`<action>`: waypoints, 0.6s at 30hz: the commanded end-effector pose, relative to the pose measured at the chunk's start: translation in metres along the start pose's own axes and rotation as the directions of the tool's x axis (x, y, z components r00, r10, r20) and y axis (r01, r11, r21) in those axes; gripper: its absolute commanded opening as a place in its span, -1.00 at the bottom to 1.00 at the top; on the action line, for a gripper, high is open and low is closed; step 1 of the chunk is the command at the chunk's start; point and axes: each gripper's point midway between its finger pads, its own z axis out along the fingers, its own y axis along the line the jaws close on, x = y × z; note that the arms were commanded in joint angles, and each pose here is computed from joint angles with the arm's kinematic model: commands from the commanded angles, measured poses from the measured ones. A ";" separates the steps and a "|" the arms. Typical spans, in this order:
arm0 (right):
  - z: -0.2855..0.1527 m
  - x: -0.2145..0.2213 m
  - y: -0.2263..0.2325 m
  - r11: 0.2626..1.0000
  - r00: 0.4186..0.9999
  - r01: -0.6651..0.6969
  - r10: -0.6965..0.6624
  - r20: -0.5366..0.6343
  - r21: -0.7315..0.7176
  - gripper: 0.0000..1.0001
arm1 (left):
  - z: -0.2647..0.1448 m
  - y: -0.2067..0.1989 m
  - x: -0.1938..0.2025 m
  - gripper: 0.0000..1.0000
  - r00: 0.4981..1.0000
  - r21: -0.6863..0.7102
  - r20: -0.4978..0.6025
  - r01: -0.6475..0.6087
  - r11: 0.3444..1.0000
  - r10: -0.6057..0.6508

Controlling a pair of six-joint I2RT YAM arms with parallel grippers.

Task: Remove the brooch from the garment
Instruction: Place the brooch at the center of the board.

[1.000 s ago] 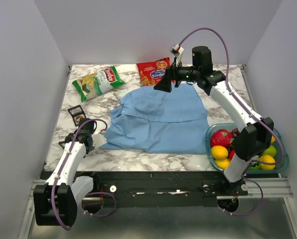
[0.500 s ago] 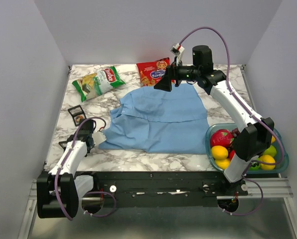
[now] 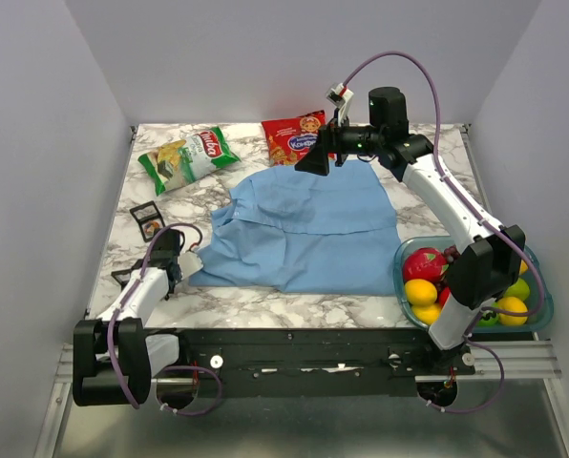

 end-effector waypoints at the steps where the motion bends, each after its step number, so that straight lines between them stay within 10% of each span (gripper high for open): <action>1: -0.004 0.002 0.007 1.000 1.000 -0.019 0.019 -0.010 -0.006 0.99 | 0.002 -0.007 0.006 -0.49 1.000 0.018 -0.024 0.013 1.000 -0.013; 4: -0.004 0.002 0.007 1.000 1.000 -0.015 0.015 -0.009 -0.006 0.99 | -0.001 -0.012 0.008 -0.16 1.000 0.043 -0.023 0.018 0.999 -0.017; 18: -0.017 0.013 0.014 1.000 0.999 0.008 -0.008 -0.036 0.003 0.99 | -0.039 -0.020 -0.008 0.12 0.989 0.176 0.118 0.063 0.982 -0.084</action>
